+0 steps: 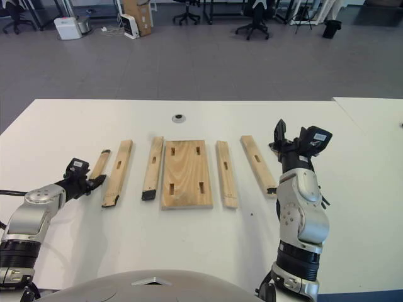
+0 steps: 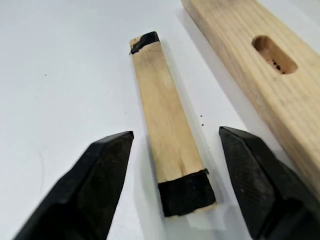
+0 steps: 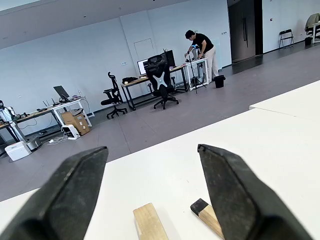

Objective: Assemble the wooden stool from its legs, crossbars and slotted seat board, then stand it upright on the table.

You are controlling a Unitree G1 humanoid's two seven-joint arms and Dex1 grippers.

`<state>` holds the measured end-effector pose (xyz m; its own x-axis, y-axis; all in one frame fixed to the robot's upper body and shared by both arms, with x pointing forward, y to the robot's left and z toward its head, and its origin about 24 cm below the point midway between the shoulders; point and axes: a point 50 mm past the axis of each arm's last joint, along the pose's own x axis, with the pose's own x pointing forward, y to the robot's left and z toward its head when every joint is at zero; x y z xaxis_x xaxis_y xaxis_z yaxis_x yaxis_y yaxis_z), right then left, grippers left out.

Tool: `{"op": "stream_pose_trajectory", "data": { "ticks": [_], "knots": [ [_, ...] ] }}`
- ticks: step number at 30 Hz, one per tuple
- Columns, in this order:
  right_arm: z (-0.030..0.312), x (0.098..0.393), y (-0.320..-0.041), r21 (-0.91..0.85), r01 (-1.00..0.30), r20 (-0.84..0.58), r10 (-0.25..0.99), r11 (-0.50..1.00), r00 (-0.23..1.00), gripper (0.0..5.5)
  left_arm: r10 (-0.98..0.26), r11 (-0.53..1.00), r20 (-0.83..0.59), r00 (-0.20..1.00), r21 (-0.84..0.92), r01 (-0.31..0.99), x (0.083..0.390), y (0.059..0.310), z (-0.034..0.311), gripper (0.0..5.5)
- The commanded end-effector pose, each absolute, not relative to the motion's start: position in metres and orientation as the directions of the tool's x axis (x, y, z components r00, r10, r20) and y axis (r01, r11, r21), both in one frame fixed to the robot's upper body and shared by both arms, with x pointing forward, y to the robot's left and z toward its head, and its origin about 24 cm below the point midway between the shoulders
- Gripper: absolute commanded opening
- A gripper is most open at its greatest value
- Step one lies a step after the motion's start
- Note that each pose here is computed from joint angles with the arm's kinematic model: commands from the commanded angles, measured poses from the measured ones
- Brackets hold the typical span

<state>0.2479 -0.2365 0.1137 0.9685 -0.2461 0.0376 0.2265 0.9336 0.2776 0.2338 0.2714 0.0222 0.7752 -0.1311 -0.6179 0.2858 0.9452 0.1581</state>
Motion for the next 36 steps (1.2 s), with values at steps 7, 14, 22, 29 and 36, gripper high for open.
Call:
{"op": "stream_pose_trajectory", "data": {
  "ticks": [7, 14, 22, 29, 36],
  "knots": [
    [0.118, 0.251, -0.232, 0.291, 0.223, 0.049, -0.247, 0.930, 0.968, 3.32, -0.097, 0.993, -0.830, 0.549, -0.048, 0.104, 0.158, 0.294, -0.067, 1.70],
    [0.120, 0.254, -0.230, 0.344, 0.193, 0.057, -0.225, 0.919, 0.973, 3.32, -0.090, 0.996, -0.587, 0.805, -0.066, 0.063, 0.210, 0.311, -0.038, 1.30],
    [0.165, 0.280, -0.134, 0.794, -0.321, 0.248, 0.207, 0.516, 0.946, 3.32, -0.627, 0.726, 0.339, 0.702, -0.073, 0.684, 0.276, 0.187, 0.148, 1.30],
    [0.187, 0.270, -0.091, 0.846, -0.442, 0.313, 0.394, 0.297, 0.864, 3.32, -0.823, 0.557, 0.203, 0.531, 0.103, 0.824, 0.258, 0.138, 0.129, 1.30],
    [0.180, 0.264, -0.082, 0.872, -0.406, 0.250, 0.465, 0.273, 0.849, 2.58, -0.833, 0.549, 0.180, 0.523, 0.155, 0.821, 0.260, 0.138, 0.128, 1.30]
  ]
}}
